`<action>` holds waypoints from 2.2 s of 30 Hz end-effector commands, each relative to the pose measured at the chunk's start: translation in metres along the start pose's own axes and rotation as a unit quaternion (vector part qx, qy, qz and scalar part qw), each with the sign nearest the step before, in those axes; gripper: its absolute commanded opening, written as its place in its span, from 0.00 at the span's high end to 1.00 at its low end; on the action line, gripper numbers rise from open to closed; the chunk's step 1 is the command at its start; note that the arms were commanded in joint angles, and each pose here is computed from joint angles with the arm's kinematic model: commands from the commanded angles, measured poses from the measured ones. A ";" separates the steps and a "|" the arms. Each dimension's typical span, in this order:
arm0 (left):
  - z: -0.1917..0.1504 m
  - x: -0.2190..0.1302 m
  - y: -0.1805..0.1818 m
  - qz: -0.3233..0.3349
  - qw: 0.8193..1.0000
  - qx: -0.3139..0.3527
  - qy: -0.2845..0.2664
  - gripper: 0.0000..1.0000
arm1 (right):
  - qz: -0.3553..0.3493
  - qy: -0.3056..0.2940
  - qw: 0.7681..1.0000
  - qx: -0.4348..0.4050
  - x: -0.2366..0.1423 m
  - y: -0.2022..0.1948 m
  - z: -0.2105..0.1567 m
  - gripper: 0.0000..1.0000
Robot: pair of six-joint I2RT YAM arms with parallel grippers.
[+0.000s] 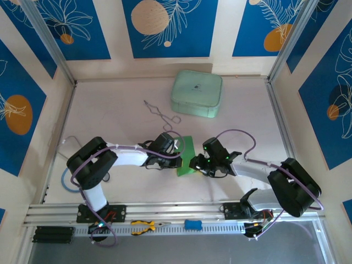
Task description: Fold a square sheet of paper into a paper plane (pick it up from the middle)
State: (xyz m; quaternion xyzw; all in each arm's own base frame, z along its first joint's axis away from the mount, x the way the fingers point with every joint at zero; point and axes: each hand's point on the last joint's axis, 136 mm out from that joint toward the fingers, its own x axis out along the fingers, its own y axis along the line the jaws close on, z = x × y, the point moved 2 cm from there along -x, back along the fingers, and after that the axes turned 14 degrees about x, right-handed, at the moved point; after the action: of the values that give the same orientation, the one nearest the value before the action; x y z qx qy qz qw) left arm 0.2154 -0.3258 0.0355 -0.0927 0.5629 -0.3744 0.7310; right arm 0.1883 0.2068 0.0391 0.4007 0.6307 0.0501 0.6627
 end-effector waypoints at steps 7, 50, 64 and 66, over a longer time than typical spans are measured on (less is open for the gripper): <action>-0.017 0.001 0.008 0.013 1.000 -0.002 0.026 1.00 | 0.066 0.017 0.997 -0.022 0.004 0.024 0.005 0.51; -0.011 -0.007 -0.002 0.000 1.000 0.011 0.019 1.00 | 0.097 0.016 0.995 -0.021 0.019 0.027 0.047 0.80; 0.009 -0.054 -0.009 0.046 0.997 0.033 -0.055 0.87 | 0.108 -0.009 0.990 -0.092 -0.009 0.044 0.043 0.97; 0.012 -0.067 -0.005 0.068 0.994 0.035 -0.076 0.83 | 0.090 -0.030 0.989 -0.115 -0.021 0.046 0.043 0.97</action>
State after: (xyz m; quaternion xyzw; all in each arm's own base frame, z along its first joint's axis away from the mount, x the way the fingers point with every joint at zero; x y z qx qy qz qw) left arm 0.2190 -0.3092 0.0932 -0.0843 0.5032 -0.3722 0.7753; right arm 0.2424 0.2106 0.0623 0.4185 0.5731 0.1648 0.6851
